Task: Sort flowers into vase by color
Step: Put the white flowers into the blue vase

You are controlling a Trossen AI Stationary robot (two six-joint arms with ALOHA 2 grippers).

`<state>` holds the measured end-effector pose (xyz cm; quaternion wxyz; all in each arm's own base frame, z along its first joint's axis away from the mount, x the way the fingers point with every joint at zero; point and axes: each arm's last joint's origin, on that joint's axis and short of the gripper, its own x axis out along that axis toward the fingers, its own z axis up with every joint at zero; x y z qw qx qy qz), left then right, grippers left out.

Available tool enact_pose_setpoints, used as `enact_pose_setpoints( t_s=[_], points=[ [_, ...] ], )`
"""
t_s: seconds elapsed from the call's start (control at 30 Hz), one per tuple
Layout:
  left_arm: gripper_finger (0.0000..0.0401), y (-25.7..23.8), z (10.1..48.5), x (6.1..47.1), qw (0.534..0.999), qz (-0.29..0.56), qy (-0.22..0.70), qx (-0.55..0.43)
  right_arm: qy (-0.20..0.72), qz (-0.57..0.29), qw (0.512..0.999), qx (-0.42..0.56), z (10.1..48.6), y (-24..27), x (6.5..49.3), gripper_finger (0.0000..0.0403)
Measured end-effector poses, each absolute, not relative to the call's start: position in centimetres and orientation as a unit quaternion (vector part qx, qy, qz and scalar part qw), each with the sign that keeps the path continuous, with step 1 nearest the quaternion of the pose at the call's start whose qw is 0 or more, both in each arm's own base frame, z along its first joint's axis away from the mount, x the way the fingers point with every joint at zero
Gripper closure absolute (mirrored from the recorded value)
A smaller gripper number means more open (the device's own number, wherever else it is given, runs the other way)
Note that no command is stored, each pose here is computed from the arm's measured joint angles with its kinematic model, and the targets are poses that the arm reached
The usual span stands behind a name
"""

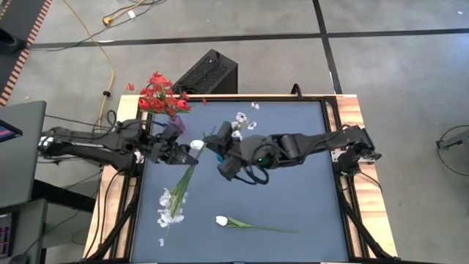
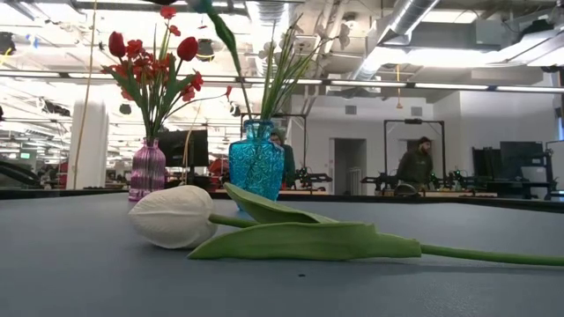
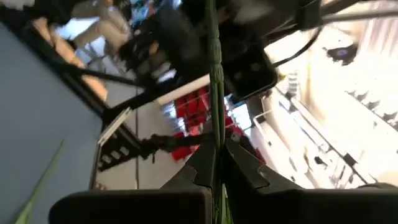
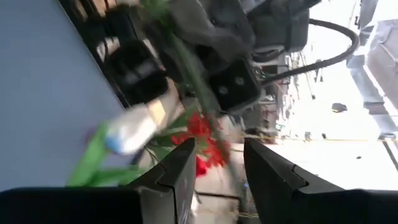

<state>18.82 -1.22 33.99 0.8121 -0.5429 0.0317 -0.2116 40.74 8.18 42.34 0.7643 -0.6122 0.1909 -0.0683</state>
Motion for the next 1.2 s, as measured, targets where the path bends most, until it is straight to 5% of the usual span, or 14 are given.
enact_pose_setpoints(
  t_s=[0.37,0.63,0.73,1.2],
  points=[
    [0.0399,-1.8,33.3,19.7,0.815,-0.214,0.051,-0.535,0.196,-0.061,0.731,-0.65,41.9,9.2,41.0,0.025],
    [0.0399,-1.8,33.4,19.7,0.817,-0.218,0.047,-0.532,0.212,-0.049,0.722,-0.657,41.5,9.2,40.9,0.0365],
    [0.0395,-1.8,33.4,19.7,0.825,-0.216,0.044,-0.521,0.218,-0.044,0.719,-0.659,41.3,9.2,40.8,0.0373],
    [0.0254,-1.5,36.3,17.8,0.867,-0.248,-0.112,-0.418,0.168,0.019,0.824,-0.541,43.3,9.7,38.5,0.0373]
  ],
)
